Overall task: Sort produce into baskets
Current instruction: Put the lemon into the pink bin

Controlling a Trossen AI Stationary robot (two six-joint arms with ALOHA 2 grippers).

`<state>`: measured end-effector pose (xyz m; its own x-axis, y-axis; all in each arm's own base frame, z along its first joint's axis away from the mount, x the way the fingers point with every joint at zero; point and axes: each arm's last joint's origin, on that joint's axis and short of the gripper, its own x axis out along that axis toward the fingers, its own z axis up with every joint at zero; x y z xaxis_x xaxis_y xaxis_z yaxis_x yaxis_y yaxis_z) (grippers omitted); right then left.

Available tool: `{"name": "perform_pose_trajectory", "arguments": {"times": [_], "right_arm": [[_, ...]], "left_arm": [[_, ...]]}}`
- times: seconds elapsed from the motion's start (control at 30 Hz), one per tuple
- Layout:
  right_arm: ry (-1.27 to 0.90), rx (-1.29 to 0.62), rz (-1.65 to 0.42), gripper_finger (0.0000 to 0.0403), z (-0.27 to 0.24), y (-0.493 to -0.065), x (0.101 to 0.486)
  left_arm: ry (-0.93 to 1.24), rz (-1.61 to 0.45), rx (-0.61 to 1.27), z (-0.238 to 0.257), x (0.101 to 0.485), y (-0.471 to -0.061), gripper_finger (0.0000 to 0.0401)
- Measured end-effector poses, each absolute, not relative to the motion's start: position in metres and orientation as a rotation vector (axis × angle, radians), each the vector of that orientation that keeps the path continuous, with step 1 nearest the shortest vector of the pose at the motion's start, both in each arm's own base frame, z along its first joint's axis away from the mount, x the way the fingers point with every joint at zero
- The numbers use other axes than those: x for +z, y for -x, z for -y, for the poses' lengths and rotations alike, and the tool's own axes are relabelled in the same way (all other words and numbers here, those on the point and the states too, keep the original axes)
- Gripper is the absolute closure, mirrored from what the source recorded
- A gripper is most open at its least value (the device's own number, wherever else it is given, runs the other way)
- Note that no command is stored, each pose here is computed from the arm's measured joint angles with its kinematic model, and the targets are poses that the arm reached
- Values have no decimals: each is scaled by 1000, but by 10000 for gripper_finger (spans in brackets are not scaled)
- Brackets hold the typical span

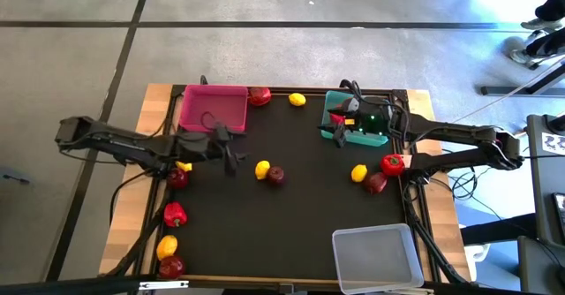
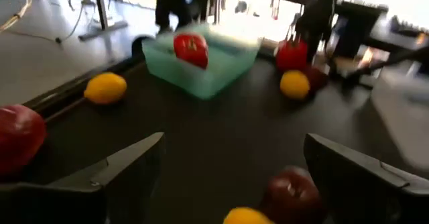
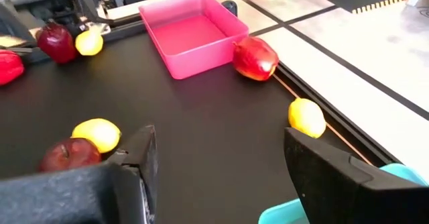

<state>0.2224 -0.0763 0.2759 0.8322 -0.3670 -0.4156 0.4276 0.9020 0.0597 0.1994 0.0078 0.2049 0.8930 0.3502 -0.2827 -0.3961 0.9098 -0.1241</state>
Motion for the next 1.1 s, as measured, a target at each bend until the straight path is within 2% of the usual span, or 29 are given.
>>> {"name": "perform_pose_trajectory", "arguments": {"times": [0.2,0.5,1.1], "right_arm": [[-153,-422,-405,166,76,-223,276],[-153,-423,-406,166,76,-223,276],[-178,-427,-403,166,76,-223,276]], "left_arm": [[125,-407,393,-7,183,-214,50],[178,-544,342,-5,154,-224,50],[213,-609,287,-3,114,-244,50]]}}
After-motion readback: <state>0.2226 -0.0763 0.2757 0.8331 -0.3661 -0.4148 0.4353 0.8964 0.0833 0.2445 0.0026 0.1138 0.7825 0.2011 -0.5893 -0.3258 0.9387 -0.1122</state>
